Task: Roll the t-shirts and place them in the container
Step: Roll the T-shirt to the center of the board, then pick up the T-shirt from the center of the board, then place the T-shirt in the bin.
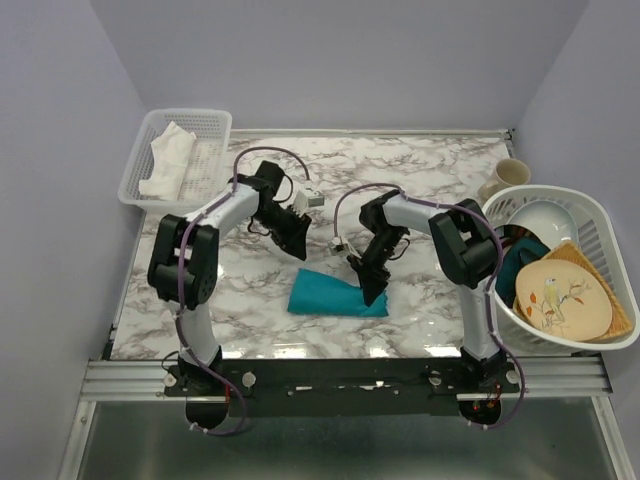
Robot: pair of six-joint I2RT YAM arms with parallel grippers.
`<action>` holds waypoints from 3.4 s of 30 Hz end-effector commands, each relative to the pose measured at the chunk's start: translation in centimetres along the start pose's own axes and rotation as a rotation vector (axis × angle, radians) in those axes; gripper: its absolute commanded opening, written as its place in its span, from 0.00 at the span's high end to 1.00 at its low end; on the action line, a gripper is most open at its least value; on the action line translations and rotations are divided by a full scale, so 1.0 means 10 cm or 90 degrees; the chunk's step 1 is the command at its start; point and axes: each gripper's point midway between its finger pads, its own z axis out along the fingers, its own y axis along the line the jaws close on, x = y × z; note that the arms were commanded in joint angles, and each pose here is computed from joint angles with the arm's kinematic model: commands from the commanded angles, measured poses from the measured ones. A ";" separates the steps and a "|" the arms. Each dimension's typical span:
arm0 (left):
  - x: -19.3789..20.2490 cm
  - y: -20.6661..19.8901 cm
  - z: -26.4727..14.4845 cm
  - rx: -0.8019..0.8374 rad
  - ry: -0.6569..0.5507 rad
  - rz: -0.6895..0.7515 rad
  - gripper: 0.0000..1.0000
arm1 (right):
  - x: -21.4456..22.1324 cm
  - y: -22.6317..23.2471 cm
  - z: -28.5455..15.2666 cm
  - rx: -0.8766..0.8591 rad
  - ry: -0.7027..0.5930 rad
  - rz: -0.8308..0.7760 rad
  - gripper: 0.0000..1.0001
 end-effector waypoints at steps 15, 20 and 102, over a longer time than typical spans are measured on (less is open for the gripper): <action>0.14 -1.04 0.29 -0.103 -0.153 0.569 0.20 | 0.29 0.04 0.07 -0.056 0.076 0.109 0.60; 0.09 -1.17 0.64 -0.062 -0.149 0.573 0.18 | 0.29 0.03 0.07 -0.054 0.077 0.117 0.59; -0.81 2.86 -3.88 -0.973 -0.350 -0.173 1.00 | -0.22 0.32 -2.09 0.415 -0.178 0.239 0.00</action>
